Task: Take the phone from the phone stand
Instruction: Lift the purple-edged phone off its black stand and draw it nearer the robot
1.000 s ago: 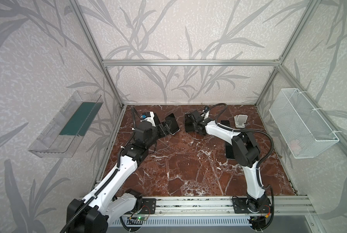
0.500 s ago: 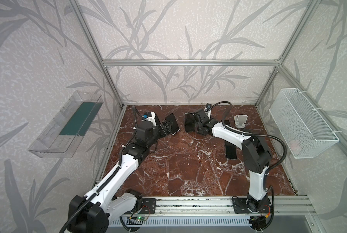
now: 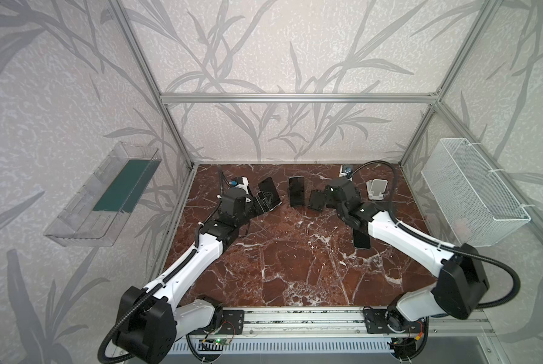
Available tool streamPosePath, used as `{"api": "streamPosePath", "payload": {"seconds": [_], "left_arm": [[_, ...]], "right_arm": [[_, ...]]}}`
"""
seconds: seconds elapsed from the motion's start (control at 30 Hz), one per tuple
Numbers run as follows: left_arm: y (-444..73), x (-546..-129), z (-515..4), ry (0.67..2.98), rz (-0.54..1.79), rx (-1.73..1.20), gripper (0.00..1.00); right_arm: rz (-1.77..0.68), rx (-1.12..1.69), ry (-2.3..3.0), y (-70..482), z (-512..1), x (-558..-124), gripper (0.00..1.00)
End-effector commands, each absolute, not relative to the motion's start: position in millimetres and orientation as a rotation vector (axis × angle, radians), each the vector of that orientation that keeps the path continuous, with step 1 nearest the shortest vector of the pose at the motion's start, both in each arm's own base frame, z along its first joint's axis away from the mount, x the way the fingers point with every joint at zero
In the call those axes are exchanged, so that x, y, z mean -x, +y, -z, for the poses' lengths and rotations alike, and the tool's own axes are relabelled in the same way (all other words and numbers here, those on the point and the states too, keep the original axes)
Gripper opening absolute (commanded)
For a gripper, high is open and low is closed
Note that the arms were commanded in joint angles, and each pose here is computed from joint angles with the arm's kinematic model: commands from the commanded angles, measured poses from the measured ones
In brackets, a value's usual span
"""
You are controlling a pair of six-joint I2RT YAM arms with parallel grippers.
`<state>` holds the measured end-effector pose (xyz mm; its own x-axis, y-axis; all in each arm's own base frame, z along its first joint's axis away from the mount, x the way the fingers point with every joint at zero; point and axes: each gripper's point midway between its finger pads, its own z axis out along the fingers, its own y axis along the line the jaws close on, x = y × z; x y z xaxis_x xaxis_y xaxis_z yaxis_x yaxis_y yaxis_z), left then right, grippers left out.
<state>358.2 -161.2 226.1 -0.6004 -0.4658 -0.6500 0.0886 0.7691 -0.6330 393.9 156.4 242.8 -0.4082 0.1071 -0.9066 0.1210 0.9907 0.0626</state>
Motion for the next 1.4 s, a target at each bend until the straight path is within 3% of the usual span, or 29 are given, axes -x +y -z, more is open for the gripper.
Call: {"api": "streamPosePath", "payload": {"seconds": [0.0,0.5,0.6,0.7,0.9,1.0,1.1,1.37], "left_arm": [[-171,-357,-238,2.068,0.834,0.241,0.79],[-183,-343,-279,1.952,0.956,0.156,0.79],[-185,-343,-283,1.903,0.983,0.136,0.87],[-191,-347,-292,1.844,1.034,0.110,0.88],[-206,-361,-353,1.725,1.142,0.207,0.86],[-236,-362,-372,1.714,1.123,0.076,0.86],[-264,-365,-352,1.804,1.071,-0.072,0.86],[-259,-365,-273,2.008,1.010,-0.035,0.88]], "right_arm": [[-0.002,-0.092,2.001,149,-249,-376,0.59],[-0.125,-0.029,2.164,149,-196,-333,0.58],[-0.138,-0.009,2.194,151,-197,-330,0.58],[-0.150,0.018,2.188,153,-209,-329,0.57],[-0.184,0.039,2.194,154,-219,-325,0.57],[-0.188,0.059,2.217,156,-217,-324,0.58],[-0.195,0.070,2.237,157,-215,-322,0.58],[-0.254,0.054,2.424,154,-185,-329,0.58]]}}
